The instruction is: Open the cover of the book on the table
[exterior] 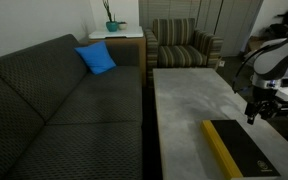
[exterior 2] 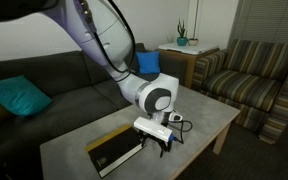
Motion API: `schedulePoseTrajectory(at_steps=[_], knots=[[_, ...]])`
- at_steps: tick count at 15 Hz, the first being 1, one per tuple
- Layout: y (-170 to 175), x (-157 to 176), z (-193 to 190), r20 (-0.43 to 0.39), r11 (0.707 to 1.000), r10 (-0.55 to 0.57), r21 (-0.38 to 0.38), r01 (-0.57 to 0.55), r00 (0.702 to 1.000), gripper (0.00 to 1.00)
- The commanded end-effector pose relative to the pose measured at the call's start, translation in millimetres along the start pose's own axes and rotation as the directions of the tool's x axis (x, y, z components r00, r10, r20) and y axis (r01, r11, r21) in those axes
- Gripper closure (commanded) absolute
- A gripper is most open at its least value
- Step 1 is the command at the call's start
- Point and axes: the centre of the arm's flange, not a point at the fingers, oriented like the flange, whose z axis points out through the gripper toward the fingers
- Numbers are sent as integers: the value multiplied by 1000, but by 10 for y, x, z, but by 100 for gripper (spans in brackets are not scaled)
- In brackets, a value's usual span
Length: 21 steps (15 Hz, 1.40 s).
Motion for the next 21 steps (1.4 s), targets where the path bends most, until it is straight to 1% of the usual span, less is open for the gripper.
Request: schedulePoseTrajectory(at_steps=[1,4,9,10,11,13,14,15,16,17,20,21], knots=[[46,142,366,-57,1000,-5,-29,3,998,0],[13,141,514,-92,999,-14,-31,11,996,0],[-39,110,575,-89,1000,-19,-24,17,996,0],[-37,115,583,-91,1000,-19,-19,17,996,10],[-38,122,595,-91,1000,-21,-16,20,996,24],[-51,133,636,-90,1000,-23,-1,23,996,42],[-62,134,647,-89,1000,-25,4,25,996,48],[-74,136,658,-89,1000,-25,11,26,996,56],[-86,136,667,-90,999,-26,20,27,996,62],[-94,136,679,-94,999,-25,34,29,995,70],[-96,120,763,-96,995,-17,99,26,995,89],[-86,106,796,-95,992,-12,126,24,995,98]])
